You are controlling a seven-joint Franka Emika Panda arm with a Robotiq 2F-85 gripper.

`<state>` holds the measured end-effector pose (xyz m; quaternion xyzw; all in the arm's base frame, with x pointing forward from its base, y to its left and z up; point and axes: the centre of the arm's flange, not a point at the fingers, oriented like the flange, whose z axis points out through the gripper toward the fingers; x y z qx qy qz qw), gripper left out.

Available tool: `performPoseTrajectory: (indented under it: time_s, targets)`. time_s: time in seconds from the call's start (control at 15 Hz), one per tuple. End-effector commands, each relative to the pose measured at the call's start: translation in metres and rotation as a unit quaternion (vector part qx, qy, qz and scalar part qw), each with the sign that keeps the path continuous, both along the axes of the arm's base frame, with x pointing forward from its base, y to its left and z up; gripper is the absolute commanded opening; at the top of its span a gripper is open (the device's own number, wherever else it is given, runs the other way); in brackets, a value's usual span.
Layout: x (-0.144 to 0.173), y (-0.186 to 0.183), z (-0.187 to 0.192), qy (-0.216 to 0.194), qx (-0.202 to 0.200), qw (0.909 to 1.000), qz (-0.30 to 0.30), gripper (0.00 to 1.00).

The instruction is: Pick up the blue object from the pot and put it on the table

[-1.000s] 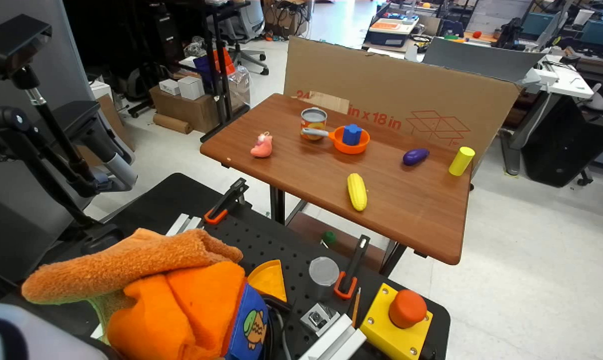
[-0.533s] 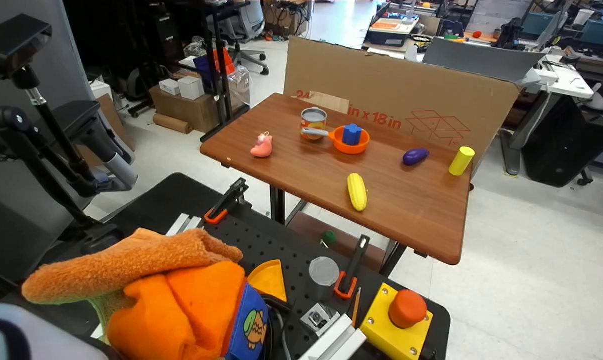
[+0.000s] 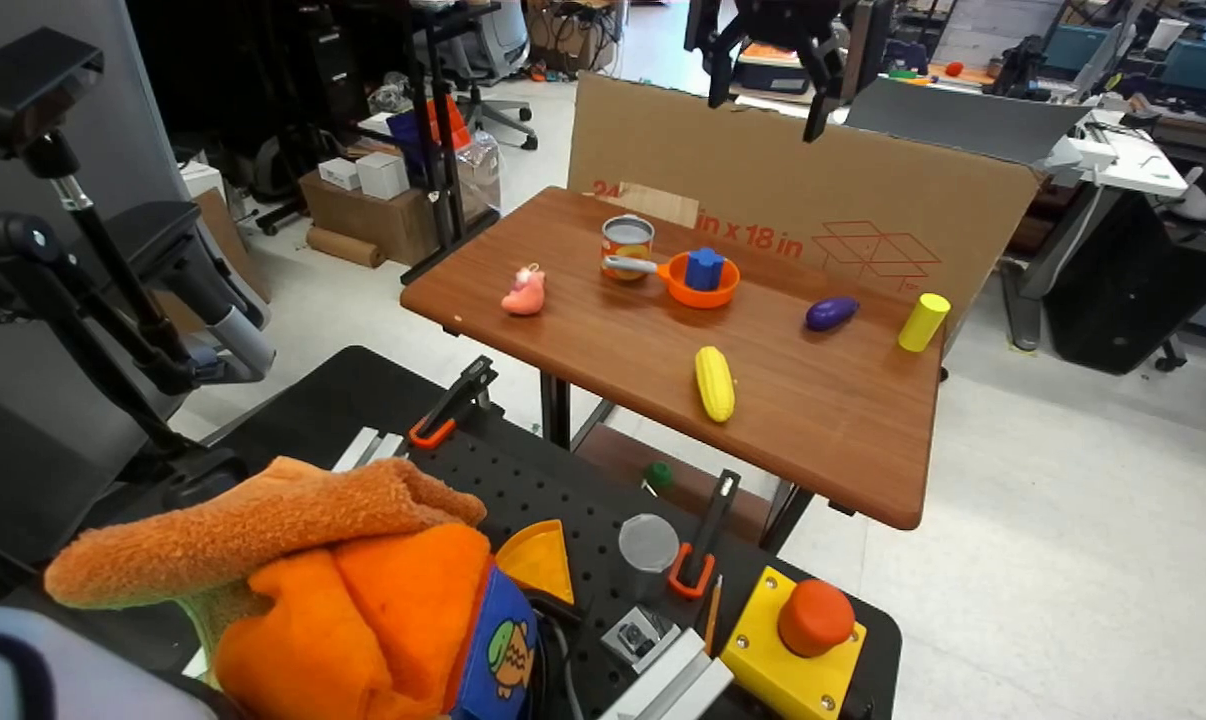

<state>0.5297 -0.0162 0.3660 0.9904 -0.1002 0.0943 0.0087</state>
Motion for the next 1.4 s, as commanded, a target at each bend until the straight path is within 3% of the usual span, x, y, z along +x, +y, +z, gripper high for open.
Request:
performPoseTrajectory:
  time_s: [0.0, 0.27, 0.6, 1.0, 1.33]
  targets:
    - [0.039, 0.021, -0.029, -0.025, 0.046, 0.9982, -0.030, 1.00]
    - [0.063, 0.040, -0.058, -0.031, 0.087, 0.9947, -0.045, 1.00]
    - [0.086, 0.044, -0.090, -0.002, 0.107, 0.9919, -0.069, 1.00]
    - [0.104, 0.030, -0.131, 0.027, 0.079, 0.9888, -0.124, 1.00]
    - [0.100, 0.026, -0.159, 0.078, 0.060, 0.9839, -0.149, 1.00]
